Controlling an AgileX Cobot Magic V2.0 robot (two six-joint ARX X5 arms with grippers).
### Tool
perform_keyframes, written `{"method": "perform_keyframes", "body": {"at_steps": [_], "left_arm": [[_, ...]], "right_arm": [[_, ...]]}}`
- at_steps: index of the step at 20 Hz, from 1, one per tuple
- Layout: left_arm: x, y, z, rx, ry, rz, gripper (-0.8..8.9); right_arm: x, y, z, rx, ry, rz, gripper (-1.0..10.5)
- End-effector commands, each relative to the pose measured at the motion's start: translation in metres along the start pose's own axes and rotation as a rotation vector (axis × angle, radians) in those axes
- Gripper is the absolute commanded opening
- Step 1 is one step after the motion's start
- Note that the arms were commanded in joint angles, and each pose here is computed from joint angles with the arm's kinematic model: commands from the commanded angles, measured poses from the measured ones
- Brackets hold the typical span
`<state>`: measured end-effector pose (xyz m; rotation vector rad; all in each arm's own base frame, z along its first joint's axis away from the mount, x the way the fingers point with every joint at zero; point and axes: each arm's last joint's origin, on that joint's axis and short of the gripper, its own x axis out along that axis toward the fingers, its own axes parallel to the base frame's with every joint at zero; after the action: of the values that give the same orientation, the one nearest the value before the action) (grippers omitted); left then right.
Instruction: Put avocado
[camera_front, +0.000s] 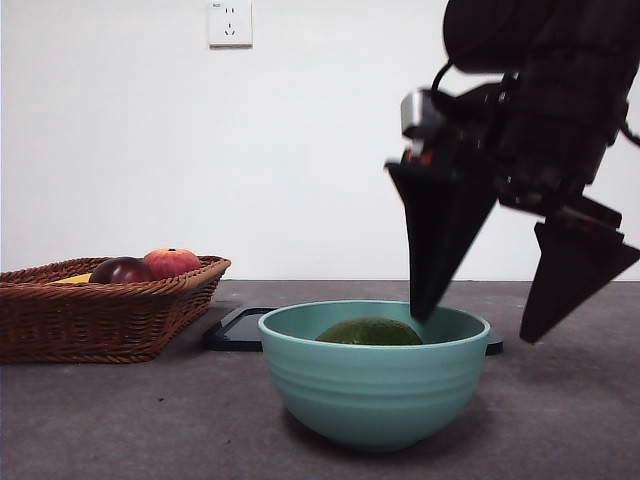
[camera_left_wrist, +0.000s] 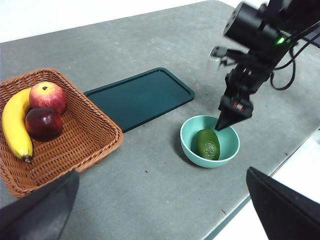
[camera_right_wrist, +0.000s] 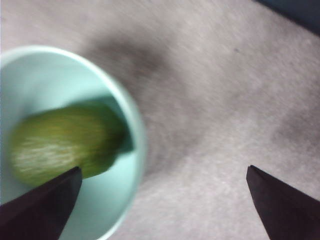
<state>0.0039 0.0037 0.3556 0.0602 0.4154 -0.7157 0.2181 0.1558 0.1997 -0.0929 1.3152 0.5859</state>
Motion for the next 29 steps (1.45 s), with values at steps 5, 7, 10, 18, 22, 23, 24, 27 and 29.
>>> {"method": "perform_keyframes", "body": {"at_steps": [5,7,10,18,22,23,24,27,29], "left_arm": [[-0.002,0.000,0.003,0.000,-0.019,-0.007,5.62],[-0.002,0.000,0.003,0.000,-0.019,-0.007,5.62],[-0.002,0.000,0.003,0.000,-0.019,-0.007,5.62],[-0.002,0.000,0.004,-0.002,-0.029,-0.009,5.62],[-0.002,-0.001,0.008,-0.005,-0.068,-0.015,5.62],[-0.002,-0.001,0.009,-0.006,-0.076,-0.017,5.62],[-0.002,-0.001,0.009,-0.006,-0.081,-0.018,5.62],[-0.002,-0.001,0.011,-0.006,-0.093,-0.020,5.62],[-0.002,-0.001,0.011,-0.006,-0.093,-0.020,5.62]], "right_arm": [[0.015,0.003,0.004,0.002,0.046,-0.036,4.2],[0.017,0.003,0.005,0.011,0.049,-0.036,3.4],[0.017,0.003,0.005,0.010,0.050,-0.011,1.7],[0.018,0.011,0.007,0.013,0.024,0.044,0.1],[0.012,0.005,0.019,0.086,0.006,0.012,0.1],[0.009,0.003,0.026,0.098,0.012,0.002,0.1],[0.006,0.002,0.035,0.106,0.016,-0.016,0.1],[-0.001,-0.004,0.071,0.116,0.021,-0.056,0.1],[-0.002,-0.011,0.097,0.132,0.012,-0.063,0.1]]}}
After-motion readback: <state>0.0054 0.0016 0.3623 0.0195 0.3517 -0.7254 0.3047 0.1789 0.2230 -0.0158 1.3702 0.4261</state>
